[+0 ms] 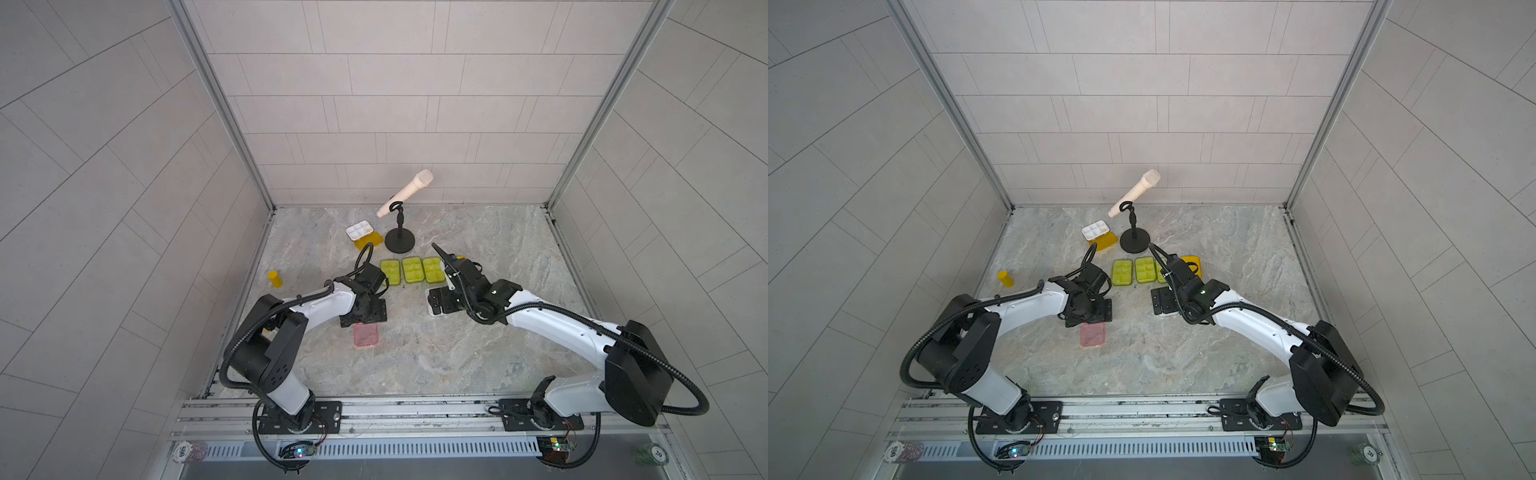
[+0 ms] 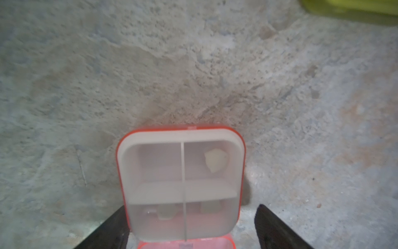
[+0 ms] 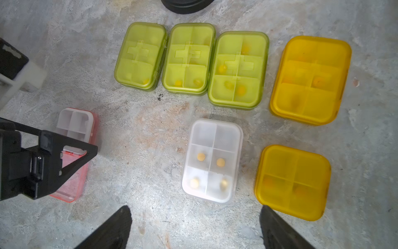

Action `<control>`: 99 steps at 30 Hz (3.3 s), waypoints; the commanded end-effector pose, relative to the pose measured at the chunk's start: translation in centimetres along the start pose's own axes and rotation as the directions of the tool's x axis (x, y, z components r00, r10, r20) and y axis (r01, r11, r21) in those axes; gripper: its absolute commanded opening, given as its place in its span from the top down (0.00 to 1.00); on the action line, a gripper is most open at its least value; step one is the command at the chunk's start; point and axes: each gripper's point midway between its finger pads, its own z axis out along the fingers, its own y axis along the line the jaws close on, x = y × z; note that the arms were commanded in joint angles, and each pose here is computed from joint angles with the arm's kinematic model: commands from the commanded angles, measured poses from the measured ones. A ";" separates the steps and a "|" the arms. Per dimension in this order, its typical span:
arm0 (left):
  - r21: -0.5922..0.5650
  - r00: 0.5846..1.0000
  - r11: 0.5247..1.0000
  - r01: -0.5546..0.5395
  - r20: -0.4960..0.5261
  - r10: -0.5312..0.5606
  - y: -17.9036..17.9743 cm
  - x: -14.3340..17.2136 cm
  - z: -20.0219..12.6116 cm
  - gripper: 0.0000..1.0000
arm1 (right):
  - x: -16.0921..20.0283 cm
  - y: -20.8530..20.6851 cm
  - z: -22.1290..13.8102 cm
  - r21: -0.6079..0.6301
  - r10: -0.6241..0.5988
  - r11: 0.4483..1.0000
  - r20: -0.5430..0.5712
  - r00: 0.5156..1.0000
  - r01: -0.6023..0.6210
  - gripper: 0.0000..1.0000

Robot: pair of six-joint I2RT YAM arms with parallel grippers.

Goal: Close pillboxes
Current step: Place the pillbox at the center of the board, then adjust the pillbox at the center of the board, then close the lid on the pillbox.

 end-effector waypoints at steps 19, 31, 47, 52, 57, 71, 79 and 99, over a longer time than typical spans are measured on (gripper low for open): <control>0.203 0.996 0.978 0.037 -0.081 -0.021 -1.3 7.0 -0.6 0.01 | -0.9 0.4 0.3 0.020 -0.010 1.000 -0.005 1.000 0.010 0.04; 0.304 0.994 0.947 -0.102 -0.013 0.111 -9.3 4.3 -0.8 0.01 | -0.8 -0.5 -0.1 0.063 -0.014 0.998 -0.002 1.000 0.014 0.05; 0.314 0.983 0.939 -0.143 0.158 0.097 -9.6 -0.9 -8.4 0.02 | -0.7 1.5 -0.8 -0.036 -0.064 0.997 -0.050 0.997 0.062 0.05; 0.294 0.957 0.949 0.112 0.226 -0.183 -3.3 -3.1 -10.2 0.00 | -0.4 4.9 1.0 -0.187 -0.088 0.980 -0.135 0.987 0.062 0.05; 0.378 0.865 0.855 0.355 0.213 -0.453 1.4 -2.3 -8.6 0.00 | -0.1 8.2 2.6 -0.287 -0.129 0.955 -0.181 0.975 0.073 0.05; 0.430 0.818 0.749 0.504 0.039 -0.573 2.3 -2.2 -3.5 0.00 | 0.2 12.6 8.5 -0.457 -0.045 0.884 -0.295 0.955 -0.100 0.08; 0.462 0.825 0.730 0.504 -0.008 -0.565 1.2 -2.8 -2.2 0.00 | 0.9 11.1 9.5 -0.402 -0.024 0.909 -0.311 0.950 -0.109 0.08; 0.521 0.852 0.721 0.456 -0.022 -0.523 -0.8 -5.0 -2.5 0.00 | 0.9 9.8 11.4 -0.375 0.100 0.897 -0.345 0.933 -0.235 0.08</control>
